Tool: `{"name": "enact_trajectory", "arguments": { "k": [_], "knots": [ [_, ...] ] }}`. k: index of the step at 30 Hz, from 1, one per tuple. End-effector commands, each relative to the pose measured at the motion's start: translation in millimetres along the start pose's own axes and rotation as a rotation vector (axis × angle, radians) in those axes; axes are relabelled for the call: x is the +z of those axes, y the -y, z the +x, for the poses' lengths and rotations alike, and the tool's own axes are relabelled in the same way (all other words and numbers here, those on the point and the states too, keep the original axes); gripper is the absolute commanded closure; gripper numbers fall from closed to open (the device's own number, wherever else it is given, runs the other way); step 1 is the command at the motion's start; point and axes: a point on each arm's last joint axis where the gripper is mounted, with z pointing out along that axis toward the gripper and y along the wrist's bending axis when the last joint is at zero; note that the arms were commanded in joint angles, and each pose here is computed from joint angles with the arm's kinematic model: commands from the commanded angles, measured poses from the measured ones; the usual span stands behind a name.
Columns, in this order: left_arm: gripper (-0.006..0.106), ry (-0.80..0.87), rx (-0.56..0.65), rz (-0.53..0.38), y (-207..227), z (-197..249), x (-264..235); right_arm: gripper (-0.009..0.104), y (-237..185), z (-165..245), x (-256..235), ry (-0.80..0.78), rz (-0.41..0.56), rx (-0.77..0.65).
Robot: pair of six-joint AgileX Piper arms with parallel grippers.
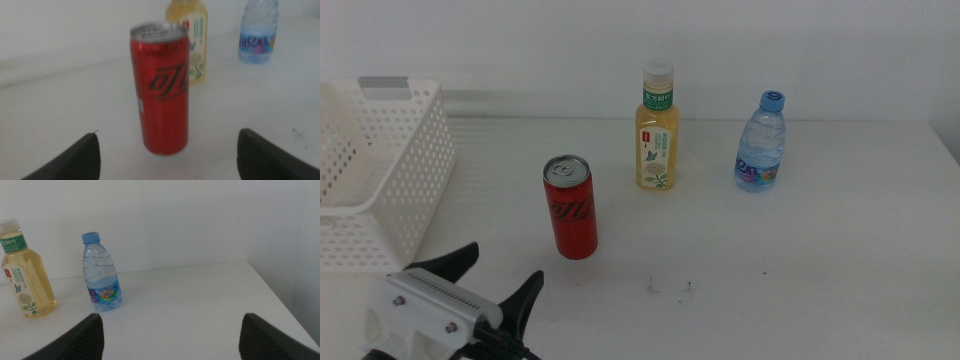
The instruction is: Use arms to grab the bottles and put them into the dustbin to the left of the table.
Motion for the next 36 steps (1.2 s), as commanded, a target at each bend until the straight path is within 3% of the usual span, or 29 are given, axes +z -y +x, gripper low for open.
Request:
{"name": "enact_trajectory", "arguments": {
  "k": [1, 16, 25, 36],
  "knots": [
    [0.007, -0.007, -0.022, 0.009, 1, 3, 1, 0.008, 1, 0, 0, 0.009, 0.007, -0.012],
    [0.007, -0.015, -0.016, 0.024, 3, 4, 2, 0.008, 1, 0, 0, 0.009, 0.007, -0.012],
    [0.007, -0.015, -0.022, 0.014, 3, -3, 23, 0.008, 1, 0, 0, 0.009, 0.007, -0.012],
    [0.007, -0.099, -0.060, 0.053, 3, 23, 65, 0.008, 1, 0, 0, 0.009, 0.007, -0.012]
  ]
}}
